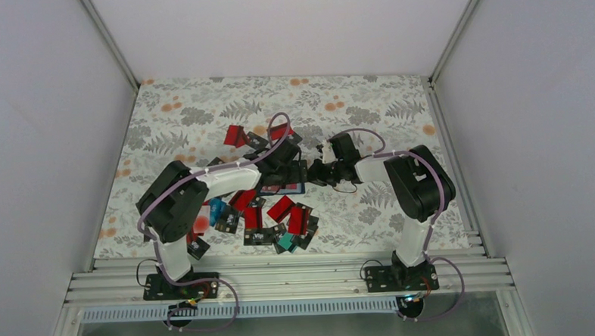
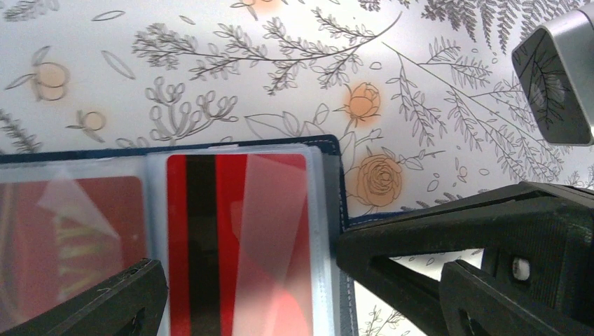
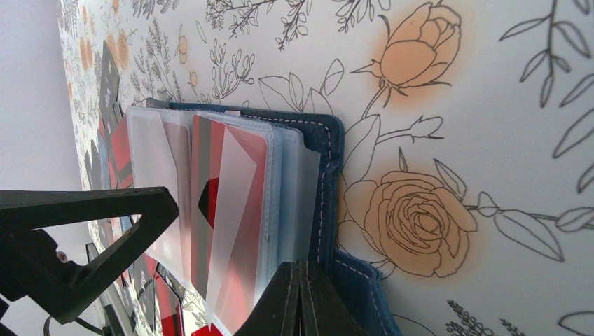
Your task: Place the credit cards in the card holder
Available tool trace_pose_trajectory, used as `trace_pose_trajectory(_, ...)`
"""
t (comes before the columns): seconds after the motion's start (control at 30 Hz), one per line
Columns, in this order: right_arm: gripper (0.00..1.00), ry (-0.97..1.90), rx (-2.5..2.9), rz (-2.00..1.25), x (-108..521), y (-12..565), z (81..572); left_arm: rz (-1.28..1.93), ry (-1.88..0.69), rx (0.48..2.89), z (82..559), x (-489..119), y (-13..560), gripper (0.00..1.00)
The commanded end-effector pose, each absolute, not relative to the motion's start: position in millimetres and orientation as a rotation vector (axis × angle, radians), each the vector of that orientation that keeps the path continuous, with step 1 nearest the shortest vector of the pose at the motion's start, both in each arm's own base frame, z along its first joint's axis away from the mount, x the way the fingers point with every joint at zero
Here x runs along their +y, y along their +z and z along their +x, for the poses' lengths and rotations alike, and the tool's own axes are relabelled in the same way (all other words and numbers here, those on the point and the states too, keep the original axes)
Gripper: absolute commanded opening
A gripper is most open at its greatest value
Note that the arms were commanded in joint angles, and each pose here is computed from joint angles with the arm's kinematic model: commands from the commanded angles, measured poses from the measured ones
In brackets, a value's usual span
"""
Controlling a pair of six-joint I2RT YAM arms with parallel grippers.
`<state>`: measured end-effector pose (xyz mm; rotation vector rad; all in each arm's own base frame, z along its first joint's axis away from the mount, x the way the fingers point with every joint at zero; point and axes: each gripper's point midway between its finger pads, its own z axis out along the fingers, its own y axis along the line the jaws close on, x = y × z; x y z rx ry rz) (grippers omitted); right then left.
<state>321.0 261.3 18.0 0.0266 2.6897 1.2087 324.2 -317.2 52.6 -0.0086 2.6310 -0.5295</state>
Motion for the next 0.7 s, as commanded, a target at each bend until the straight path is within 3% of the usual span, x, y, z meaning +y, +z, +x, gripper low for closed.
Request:
trace_pose_trajectory(0.0,0.04,1.08,2.87,0.088,247,-18,291,0.04,-0.515,2.659,323,-323,45,0.96)
trace_pose_trajectory(0.67,0.05,1.082,2.874,0.09,248,-19,292,0.073,-0.424,2.688,316,-324,36,0.96)
